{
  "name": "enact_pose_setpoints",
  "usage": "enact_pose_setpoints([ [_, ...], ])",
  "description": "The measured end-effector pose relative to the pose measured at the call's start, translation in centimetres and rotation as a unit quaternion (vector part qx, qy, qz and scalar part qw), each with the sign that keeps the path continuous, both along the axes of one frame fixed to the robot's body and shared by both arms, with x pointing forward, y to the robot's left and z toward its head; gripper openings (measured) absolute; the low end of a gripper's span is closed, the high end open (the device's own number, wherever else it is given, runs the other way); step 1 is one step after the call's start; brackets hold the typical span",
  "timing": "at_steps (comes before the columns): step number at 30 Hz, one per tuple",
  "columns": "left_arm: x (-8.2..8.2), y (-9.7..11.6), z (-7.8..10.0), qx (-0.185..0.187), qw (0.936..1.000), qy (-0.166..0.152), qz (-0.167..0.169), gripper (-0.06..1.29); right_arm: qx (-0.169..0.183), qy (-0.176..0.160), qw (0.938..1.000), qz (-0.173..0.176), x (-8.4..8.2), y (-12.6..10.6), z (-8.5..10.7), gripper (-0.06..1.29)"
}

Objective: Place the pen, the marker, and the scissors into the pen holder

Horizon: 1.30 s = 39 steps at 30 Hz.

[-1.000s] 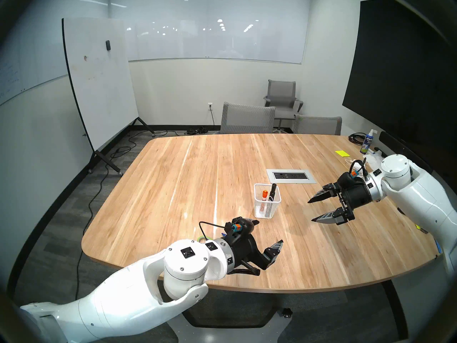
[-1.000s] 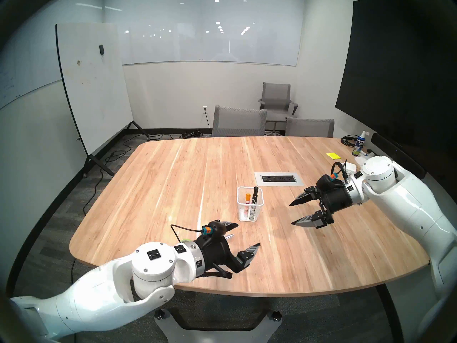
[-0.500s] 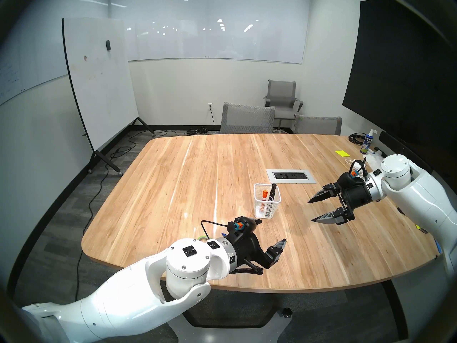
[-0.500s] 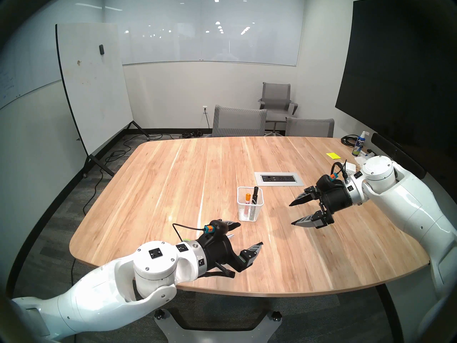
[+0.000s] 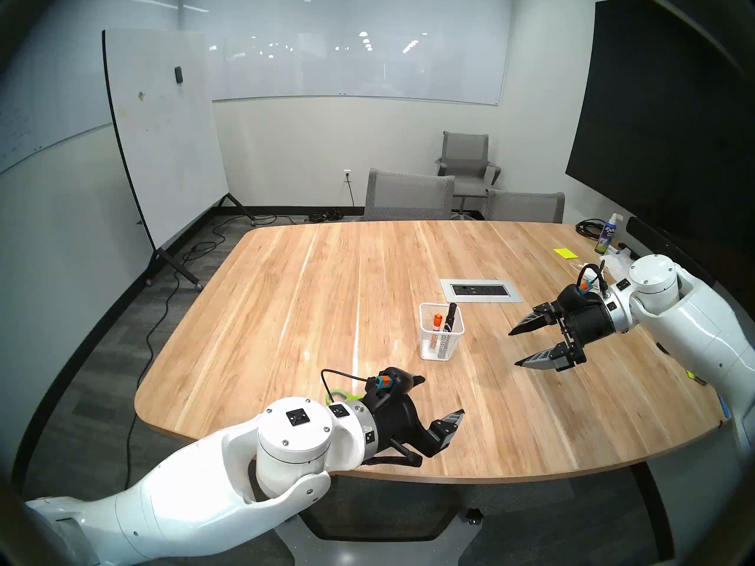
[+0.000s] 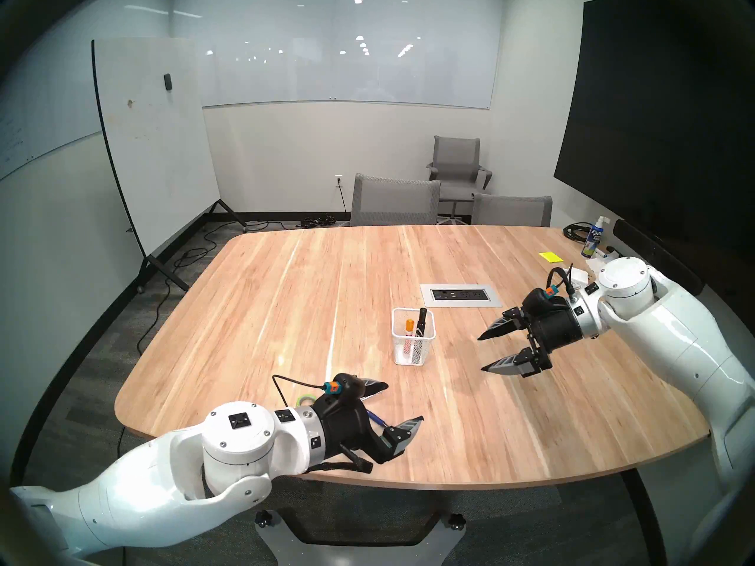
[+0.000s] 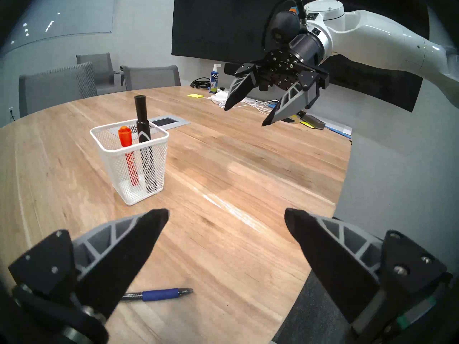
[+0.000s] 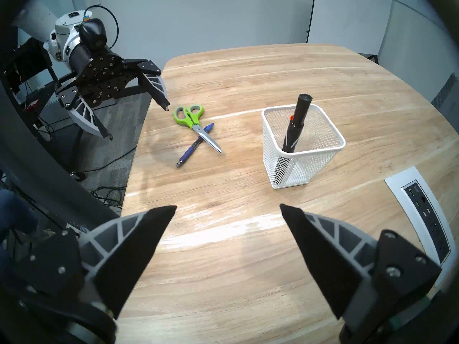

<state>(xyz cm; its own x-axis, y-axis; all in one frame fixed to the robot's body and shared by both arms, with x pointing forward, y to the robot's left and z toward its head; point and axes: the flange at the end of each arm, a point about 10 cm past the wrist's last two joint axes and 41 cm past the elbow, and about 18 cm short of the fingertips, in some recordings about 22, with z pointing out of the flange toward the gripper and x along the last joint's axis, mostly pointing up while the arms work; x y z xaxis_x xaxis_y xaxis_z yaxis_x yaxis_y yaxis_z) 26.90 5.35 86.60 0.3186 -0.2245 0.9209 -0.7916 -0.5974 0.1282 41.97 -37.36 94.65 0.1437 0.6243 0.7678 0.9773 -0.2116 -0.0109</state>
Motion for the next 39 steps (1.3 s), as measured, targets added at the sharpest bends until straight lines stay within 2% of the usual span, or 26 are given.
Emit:
enact_pose_setpoints([
  [12, -0.2, 3.1, 0.5, 0.043, 0.9988, -0.005, 0.022, 1.27, 0.000, 0.000, 1.0000, 0.000, 0.0, 0.0, 0.0, 1.18],
  [18, -0.2, 3.7, 0.5, 0.048, 0.9982, -0.019, 0.031, 1.27, 0.000, 0.000, 1.0000, 0.000, 0.0, 0.0, 0.0, 1.18],
  [24, -0.1, 3.7, 0.4, 0.048, 0.9983, -0.022, 0.022, 1.27, 0.000, 0.000, 1.0000, 0.000, 0.0, 0.0, 0.0, 1.18],
  [31, 0.4, 4.8, 0.2, 0.049, 0.9987, -0.007, 0.009, 1.27, 0.000, 0.000, 1.0000, 0.000, 0.0, 0.0, 0.0, 1.18],
  [39, 1.7, 7.5, 0.6, 0.057, 0.9982, 0.015, -0.001, 1.27, 0.000, 0.000, 1.0000, 0.000, 0.0, 0.0, 0.0, 1.18],
])
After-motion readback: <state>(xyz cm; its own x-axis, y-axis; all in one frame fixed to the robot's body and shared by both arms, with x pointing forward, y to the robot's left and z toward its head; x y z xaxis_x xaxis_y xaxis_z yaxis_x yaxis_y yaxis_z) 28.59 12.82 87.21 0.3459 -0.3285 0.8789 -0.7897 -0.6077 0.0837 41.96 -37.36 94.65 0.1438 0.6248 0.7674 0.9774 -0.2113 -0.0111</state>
